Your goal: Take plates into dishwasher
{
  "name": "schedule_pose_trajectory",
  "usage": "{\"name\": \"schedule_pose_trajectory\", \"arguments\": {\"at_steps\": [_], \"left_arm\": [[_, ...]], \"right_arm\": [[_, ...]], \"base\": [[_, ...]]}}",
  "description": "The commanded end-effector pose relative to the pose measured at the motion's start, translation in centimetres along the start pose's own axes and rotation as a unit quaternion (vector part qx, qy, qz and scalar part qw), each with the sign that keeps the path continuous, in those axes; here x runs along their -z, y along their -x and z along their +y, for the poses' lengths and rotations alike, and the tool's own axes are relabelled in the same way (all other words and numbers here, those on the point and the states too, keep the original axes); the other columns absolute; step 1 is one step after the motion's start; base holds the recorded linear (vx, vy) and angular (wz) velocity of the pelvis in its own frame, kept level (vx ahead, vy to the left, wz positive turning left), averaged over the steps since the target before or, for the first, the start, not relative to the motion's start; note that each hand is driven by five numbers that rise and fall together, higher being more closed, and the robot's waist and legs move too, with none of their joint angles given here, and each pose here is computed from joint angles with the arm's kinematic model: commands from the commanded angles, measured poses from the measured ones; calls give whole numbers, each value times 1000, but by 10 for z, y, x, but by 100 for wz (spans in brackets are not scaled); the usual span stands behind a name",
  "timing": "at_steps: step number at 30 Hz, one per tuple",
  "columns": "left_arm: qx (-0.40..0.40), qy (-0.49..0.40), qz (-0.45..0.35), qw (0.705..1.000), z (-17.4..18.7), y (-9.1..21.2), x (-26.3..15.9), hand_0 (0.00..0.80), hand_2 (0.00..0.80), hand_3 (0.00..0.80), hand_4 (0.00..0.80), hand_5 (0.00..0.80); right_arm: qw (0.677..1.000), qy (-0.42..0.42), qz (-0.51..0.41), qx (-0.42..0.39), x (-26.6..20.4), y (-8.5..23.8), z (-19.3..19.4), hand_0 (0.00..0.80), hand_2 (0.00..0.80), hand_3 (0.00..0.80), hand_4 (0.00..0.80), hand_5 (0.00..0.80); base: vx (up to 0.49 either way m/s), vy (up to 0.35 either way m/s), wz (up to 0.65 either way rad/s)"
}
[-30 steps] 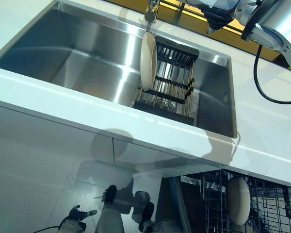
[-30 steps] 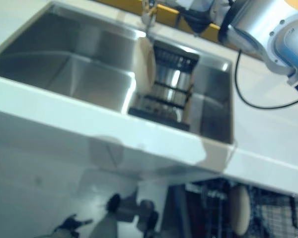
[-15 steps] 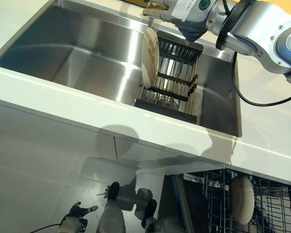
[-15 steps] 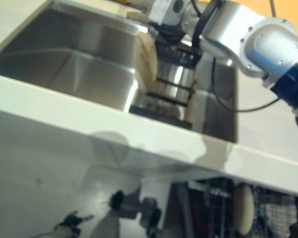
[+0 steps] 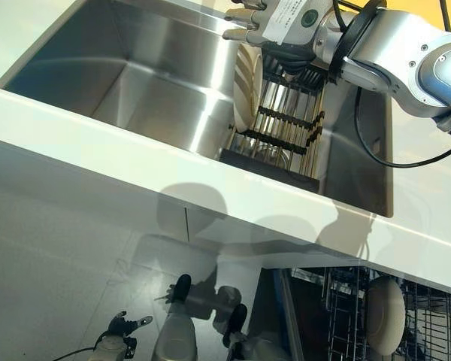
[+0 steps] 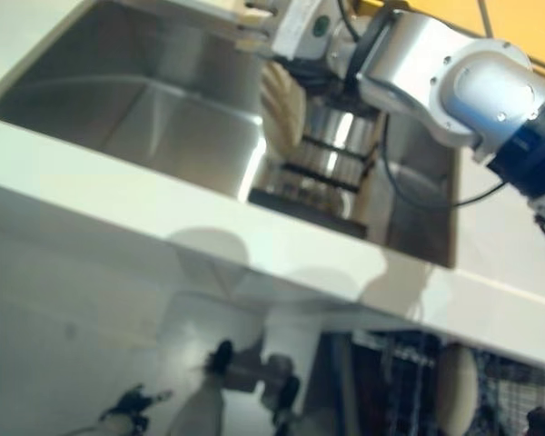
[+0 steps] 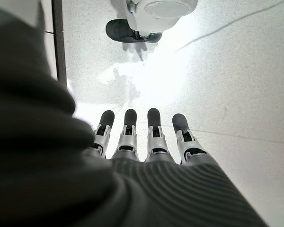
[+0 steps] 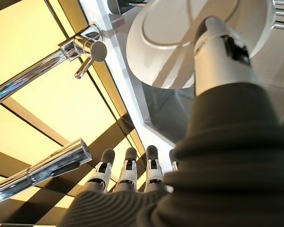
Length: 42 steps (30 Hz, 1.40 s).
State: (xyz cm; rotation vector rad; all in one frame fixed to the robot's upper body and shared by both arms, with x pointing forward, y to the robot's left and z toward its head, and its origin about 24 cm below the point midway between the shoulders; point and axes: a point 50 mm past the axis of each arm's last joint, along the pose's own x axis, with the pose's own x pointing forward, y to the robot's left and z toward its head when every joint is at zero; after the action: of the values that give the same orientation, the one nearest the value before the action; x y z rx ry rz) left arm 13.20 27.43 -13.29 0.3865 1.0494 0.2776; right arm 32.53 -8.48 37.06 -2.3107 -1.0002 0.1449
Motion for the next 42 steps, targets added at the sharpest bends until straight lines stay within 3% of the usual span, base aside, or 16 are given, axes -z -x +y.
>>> {"name": "schedule_pose_trajectory", "arguments": {"at_steps": [1, 28, 42], "left_arm": [[-10, 11, -6, 1000, 8, -1, -2, 0, 0, 0, 0, 0], [-9, 19, -18, 1000, 15, -1, -5, 0, 0, 0, 0, 0], [-10, 36, -31, 999, 15, -1, -11, 0, 0, 0, 0, 0]], "right_arm": [[998, 30, 54, 14, 30, 3, -26, 0, 0, 0, 0, 0], [997, 50, 40, -30, 23, 0, -16, 0, 0, 0, 0, 0], [991, 77, 25, -105, 18, -1, 0, 0, 0, 0, 0, 0]], "base": [[0, 0, 0], [2, 3, 2], [0, 0, 0]]}}
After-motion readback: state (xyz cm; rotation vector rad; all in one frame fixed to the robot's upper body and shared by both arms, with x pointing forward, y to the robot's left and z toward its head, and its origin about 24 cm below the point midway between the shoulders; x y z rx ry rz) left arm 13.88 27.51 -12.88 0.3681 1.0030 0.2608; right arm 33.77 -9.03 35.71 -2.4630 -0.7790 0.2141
